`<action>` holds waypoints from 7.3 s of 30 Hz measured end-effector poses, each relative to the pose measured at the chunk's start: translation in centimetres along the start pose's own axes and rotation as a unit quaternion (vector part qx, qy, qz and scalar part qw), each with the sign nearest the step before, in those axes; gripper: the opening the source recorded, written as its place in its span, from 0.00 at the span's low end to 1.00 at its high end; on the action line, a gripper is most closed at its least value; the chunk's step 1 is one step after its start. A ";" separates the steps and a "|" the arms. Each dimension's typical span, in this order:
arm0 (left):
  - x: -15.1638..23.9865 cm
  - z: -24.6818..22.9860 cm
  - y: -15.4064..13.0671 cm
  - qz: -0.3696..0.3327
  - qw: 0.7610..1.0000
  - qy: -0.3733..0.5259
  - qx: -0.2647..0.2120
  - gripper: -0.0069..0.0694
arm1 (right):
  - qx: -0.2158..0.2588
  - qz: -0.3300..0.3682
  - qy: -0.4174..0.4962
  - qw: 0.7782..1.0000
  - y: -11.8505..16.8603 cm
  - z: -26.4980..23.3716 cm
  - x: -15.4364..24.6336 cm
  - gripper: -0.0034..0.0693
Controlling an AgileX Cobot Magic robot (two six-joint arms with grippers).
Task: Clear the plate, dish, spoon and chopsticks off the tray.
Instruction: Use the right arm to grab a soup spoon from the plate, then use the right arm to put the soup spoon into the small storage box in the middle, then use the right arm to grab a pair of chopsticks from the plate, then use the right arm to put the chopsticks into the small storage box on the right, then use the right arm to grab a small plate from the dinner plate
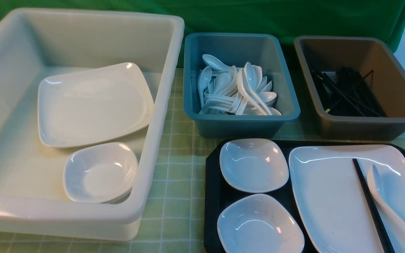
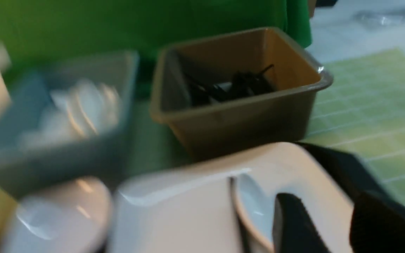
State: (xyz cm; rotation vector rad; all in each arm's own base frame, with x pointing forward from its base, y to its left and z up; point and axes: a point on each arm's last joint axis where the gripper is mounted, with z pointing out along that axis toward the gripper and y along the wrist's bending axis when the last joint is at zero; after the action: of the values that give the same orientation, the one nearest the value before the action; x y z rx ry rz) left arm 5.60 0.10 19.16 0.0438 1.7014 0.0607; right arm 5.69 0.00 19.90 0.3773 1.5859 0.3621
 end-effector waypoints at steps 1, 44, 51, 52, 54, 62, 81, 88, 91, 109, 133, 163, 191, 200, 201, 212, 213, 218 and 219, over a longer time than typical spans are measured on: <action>0.0 0.0 0.0 0.000 1.000 0.000 0.000 0.09 | -0.004 0.044 -0.006 0.999 0.1 0.0 -0.1 0.38; 0.0 0.0 0.0 0.000 1.000 0.000 0.000 0.09 | 0.137 -0.192 0.595 0.768 -0.9 21.6 1.7 0.55; 0.0 0.0 0.0 0.000 1.000 0.000 0.000 0.09 | 0.130 -0.193 0.618 0.751 -1.2 22.2 2.6 0.38; 0.0 0.0 0.0 0.000 1.000 0.000 0.000 0.09 | 0.130 -0.190 0.620 0.750 -1.2 22.2 2.7 0.34; 0.0 0.0 0.0 0.000 1.000 0.000 0.000 0.09 | 0.129 -0.189 0.622 0.749 -1.1 22.2 2.7 0.19; 0.0 0.0 0.0 0.000 1.000 0.000 0.000 0.09 | 0.122 -0.209 0.607 0.757 0.8 21.5 -1.4 0.11; 0.0 0.0 0.0 0.000 1.000 0.000 0.000 0.09 | -0.186 -0.279 0.292 0.896 24.1 35.1 -2.7 0.29; 0.0 0.0 0.0 0.000 1.000 0.000 0.000 0.09 | -0.174 -0.298 0.341 0.875 23.4 37.9 0.7 0.54; 0.0 0.0 0.0 0.000 1.000 0.000 0.000 0.09 | -0.155 -0.343 0.383 0.843 23.0 36.8 -1.5 0.50; 0.0 0.0 0.0 0.000 1.000 0.000 0.000 0.09 | 0.129 -0.295 0.672 0.667 8.6 25.1 0.4 0.20; 0.0 0.0 0.0 0.000 1.000 0.000 0.000 0.09 | 0.117 -0.246 0.667 0.693 5.7 22.4 6.0 0.18; 0.0 0.0 0.0 0.000 1.000 0.000 0.000 0.09 | 0.043 -0.234 0.292 0.926 8.7 41.2 -6.0 0.43; 0.0 0.0 0.0 0.000 1.000 0.000 0.000 0.09 | -0.029 -0.163 0.427 0.889 8.5 7.2 -9.4 0.05; 0.0 0.0 0.0 0.000 1.000 0.000 0.000 0.09 | -0.053 -0.184 0.442 0.876 7.9 4.8 -8.2 0.08; 0.0 0.0 0.0 0.000 1.000 0.000 0.000 0.09 | -0.056 -0.186 0.444 0.875 8.0 4.8 -8.2 0.09; 0.0 0.0 0.0 0.000 1.000 0.000 0.000 0.09 | -0.180 -0.177 0.506 0.825 9.5 7.7 -6.0 0.25; 0.0 0.0 0.0 0.000 1.000 0.000 0.000 0.09 | -0.193 -0.170 0.515 0.818 9.7 8.3 -5.5 0.28; 0.0 0.0 0.0 0.000 1.000 0.000 0.000 0.09 | -0.210 -0.155 0.559 0.787 9.9 11.4 -3.0 0.39; 0.0 0.0 0.0 0.000 1.000 0.000 0.000 0.09 | -0.217 -0.164 0.569 0.776 10.5 12.5 -2.0 0.41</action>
State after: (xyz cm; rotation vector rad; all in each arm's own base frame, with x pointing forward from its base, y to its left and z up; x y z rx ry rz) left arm 5.60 0.10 19.16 0.0438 1.7014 0.0607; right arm 18.51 8.47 25.84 -0.6271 2.5977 0.7418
